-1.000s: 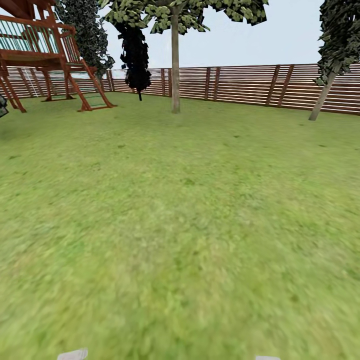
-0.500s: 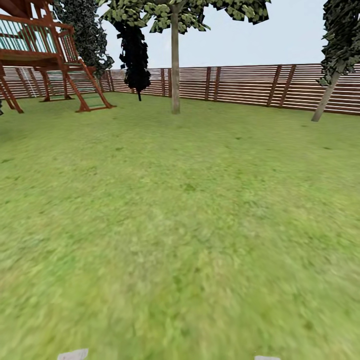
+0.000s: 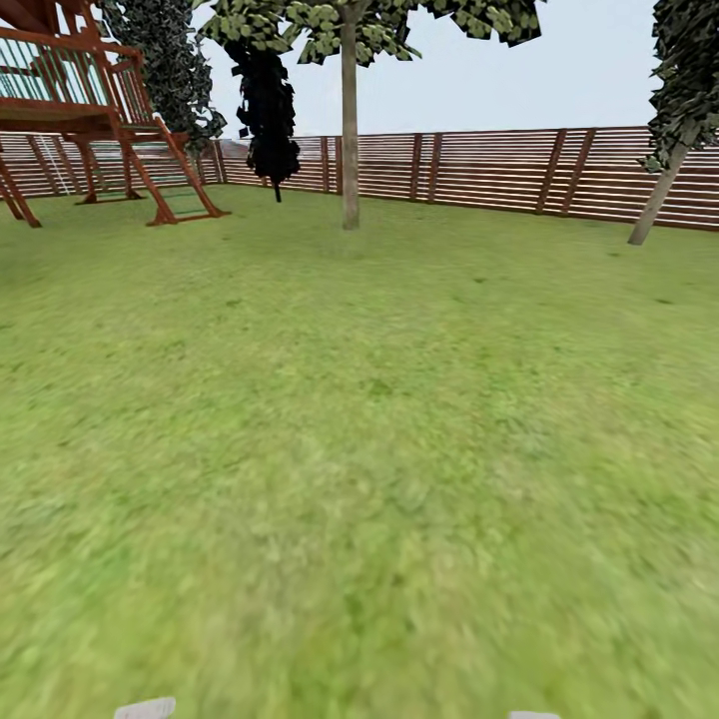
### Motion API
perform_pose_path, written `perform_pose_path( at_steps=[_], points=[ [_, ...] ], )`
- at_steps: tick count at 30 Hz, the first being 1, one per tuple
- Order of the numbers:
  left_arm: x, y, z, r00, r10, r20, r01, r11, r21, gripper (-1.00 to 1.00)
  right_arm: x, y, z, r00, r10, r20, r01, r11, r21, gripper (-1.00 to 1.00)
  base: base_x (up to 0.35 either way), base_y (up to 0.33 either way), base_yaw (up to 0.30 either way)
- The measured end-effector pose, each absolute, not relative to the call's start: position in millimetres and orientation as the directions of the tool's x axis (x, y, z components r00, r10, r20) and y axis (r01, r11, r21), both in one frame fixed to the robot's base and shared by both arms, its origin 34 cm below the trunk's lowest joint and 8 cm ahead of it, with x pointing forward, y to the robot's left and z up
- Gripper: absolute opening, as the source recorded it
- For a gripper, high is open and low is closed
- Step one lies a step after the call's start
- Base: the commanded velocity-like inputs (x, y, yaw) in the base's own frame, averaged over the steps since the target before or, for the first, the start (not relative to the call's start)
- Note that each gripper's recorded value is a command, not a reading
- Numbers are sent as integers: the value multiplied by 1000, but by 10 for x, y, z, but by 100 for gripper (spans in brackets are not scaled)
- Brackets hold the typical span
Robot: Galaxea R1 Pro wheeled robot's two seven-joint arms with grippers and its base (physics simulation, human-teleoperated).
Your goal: In the garden, pick up the pesticide atomizer on the floor and spray pesticide onto both trees until each tree trunk is fully covered.
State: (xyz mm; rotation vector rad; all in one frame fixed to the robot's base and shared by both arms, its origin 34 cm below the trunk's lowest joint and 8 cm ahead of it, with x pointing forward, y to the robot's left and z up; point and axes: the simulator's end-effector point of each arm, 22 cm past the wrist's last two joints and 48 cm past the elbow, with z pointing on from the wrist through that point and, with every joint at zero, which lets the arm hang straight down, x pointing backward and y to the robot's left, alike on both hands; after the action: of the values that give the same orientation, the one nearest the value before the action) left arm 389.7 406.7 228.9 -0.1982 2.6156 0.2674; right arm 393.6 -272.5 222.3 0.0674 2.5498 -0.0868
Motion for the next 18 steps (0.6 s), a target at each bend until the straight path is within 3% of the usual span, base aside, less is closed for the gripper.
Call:
perform_pose_path(
  at_steps=[18],
  points=[
    [3898, 4067, 2289, -865, -91, -494, -189, 970, 152, -100, 3936, -2725, 2223, -830, 29, -557, 67, 997, -48, 100, 337, 0, 0]
  ],
)
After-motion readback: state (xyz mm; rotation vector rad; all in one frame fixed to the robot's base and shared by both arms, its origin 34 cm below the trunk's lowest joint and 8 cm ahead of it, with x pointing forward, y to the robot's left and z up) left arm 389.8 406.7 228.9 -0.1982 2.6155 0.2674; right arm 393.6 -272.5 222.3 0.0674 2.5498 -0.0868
